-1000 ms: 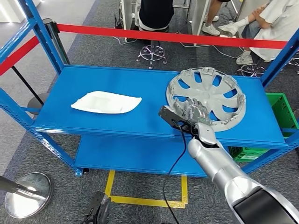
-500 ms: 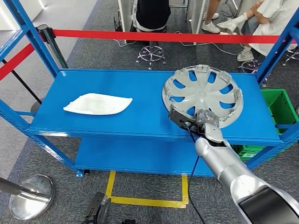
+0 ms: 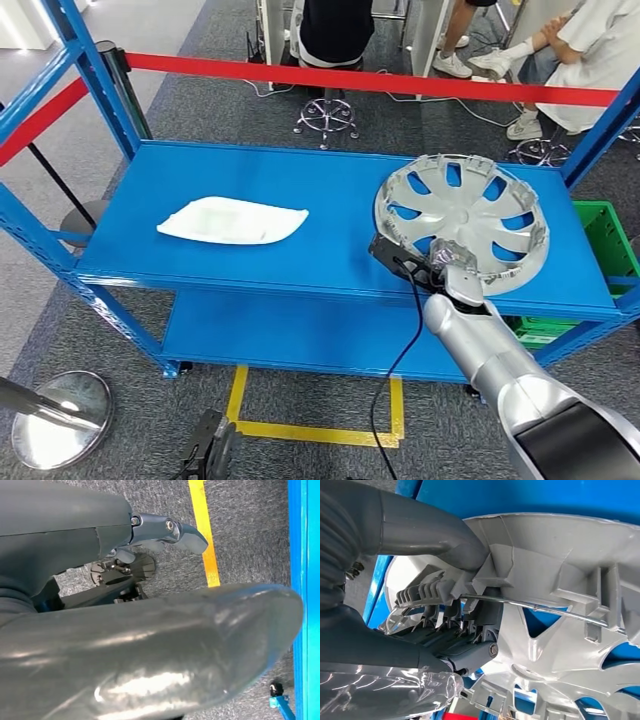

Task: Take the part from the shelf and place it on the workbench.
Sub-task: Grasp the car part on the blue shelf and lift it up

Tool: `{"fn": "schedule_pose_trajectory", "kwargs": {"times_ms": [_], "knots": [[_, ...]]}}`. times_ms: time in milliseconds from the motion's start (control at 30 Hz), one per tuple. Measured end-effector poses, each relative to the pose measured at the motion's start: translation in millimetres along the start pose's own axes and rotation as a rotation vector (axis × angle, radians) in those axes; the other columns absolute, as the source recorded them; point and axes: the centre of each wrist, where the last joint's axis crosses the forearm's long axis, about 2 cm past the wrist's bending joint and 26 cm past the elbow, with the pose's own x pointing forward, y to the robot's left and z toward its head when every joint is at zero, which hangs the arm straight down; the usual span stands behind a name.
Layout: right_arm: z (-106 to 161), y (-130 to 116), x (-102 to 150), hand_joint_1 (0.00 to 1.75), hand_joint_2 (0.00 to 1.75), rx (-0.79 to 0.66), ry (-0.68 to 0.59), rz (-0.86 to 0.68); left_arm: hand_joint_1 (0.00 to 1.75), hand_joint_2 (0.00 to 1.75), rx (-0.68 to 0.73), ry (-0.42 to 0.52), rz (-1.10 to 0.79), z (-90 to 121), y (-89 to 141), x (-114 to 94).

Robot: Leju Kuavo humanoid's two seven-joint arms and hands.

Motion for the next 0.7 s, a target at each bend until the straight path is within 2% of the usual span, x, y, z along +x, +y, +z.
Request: {"fn": "schedule_pose_trajectory", "kwargs": {"times_ms": [133, 267, 500, 700], "knots": [[-0.2, -3.2, 0.7, 1.75, 1.75, -0.015, -0.005, 0.0, 0.0, 0.0, 0.002, -0.002, 0.005, -0.1, -0.3, 0.2], [-0.2, -4.7, 1.5, 1.75, 1.75, -0.026, -0.011, 0.004, 0.0, 1.75, 0.006, 0.013, 0.018, 0.0, -0.7, 0.1], [0.3, -4.7, 3.1, 1.75, 1.75, -0.033, -0.012, 0.021, 0.0, 1.75, 0.009, 0.07, 0.061, 1.5, 0.6, -2.3], [0.5, -5.1, 3.9, 1.75, 1.75, -0.034, -0.007, 0.023, 0.0, 1.75, 0.024, 0.081, 0.057, 1.1, -0.7, -1.7]]}}
